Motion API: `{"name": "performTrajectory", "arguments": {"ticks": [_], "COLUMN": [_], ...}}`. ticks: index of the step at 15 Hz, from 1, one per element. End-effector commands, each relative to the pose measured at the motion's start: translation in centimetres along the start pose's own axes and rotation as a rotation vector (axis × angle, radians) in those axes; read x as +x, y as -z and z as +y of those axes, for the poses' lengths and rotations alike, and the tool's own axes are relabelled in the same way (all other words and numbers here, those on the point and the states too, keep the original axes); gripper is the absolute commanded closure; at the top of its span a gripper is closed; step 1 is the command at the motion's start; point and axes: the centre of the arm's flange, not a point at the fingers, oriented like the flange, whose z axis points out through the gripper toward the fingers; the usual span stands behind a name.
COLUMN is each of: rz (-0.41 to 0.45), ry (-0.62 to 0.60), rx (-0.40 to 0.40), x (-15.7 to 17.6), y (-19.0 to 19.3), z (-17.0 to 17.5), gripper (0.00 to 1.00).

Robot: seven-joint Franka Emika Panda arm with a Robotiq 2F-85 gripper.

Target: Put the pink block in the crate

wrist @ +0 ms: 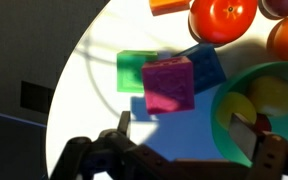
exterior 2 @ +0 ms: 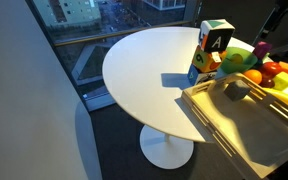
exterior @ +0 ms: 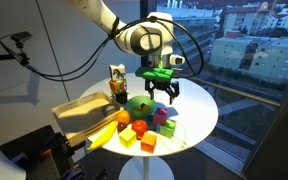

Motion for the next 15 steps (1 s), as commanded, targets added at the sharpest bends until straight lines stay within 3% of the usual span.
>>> {"name": "performTrajectory", "arguments": {"ticks": [1, 14, 15], "rz": [0.004, -0.023, -0.028], "ry": [-0.007, 0.022, 0.022], "rx": [0.000, 0.009, 0.011], "x": [0.5, 1.7, 1.8], "y": [-0.6, -5.0, -5.3], "z": [0.4, 1.4, 1.4], "gripper": [0.00, 0.00, 0.19]}}
